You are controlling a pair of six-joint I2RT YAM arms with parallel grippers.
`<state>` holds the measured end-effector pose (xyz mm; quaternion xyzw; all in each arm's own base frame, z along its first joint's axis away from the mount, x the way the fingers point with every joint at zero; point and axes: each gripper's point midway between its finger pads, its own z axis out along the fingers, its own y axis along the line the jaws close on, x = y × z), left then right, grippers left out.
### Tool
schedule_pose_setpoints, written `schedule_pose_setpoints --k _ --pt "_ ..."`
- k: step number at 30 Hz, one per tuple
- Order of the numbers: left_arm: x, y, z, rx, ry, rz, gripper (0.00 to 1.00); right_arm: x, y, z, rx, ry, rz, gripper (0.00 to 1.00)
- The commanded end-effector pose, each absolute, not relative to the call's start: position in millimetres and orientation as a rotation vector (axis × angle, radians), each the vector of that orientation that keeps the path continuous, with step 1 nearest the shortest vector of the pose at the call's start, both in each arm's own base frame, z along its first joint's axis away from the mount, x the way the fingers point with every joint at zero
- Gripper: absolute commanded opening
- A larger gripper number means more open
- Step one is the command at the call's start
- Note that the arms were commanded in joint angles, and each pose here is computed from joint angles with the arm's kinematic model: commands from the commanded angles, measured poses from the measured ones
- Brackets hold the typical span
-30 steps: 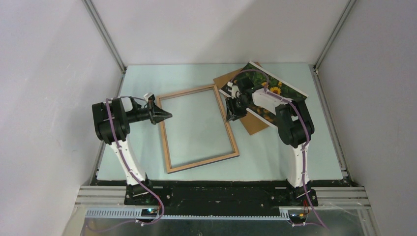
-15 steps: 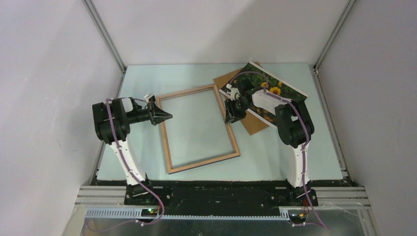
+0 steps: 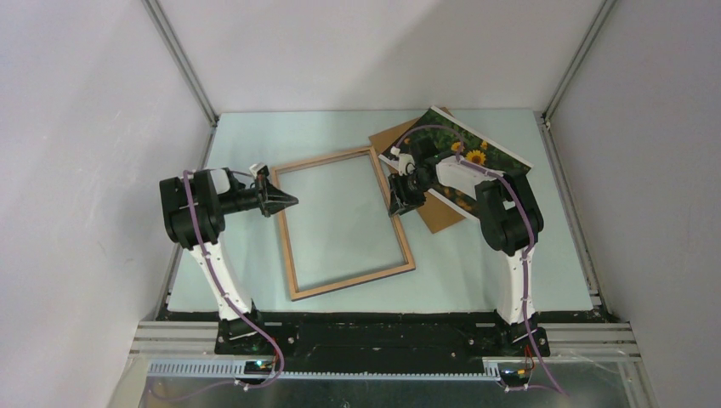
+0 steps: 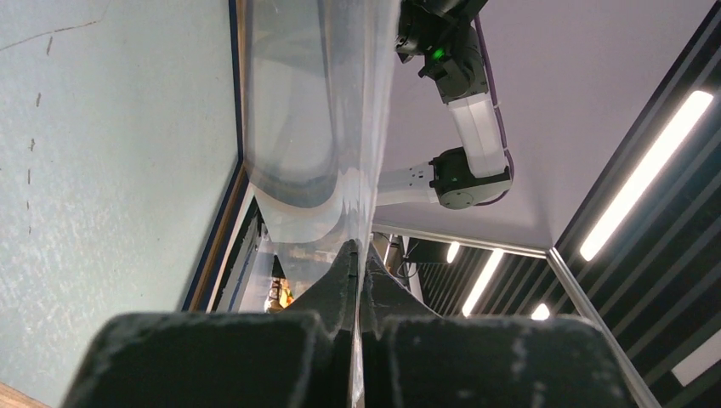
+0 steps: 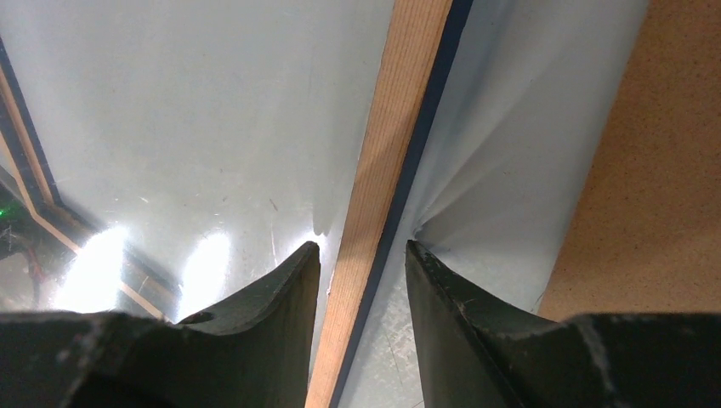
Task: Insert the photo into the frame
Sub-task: Place the photo frame item in the photo frame.
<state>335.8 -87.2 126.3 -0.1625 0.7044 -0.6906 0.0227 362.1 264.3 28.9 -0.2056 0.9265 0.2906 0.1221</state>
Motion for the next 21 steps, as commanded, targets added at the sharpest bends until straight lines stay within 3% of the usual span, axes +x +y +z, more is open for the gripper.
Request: schedule_pose_setpoints --k 1,14,21 --pt "342.2 -90.4 142.0 -0.469 2.113 -2.185 0.01 364.2 267.9 46.0 -0.636 2.640 0.858 0.47" --pt "348.0 -88.5 134.5 -0.450 2.106 -2.173 0.00 362.0 268.2 48.1 -0.646 2.632 0.849 0.47" --pt "347.9 -86.4 131.7 -0.442 2.098 -2.161 0.07 361.2 268.5 47.5 -0.651 2.633 0.843 0.47"
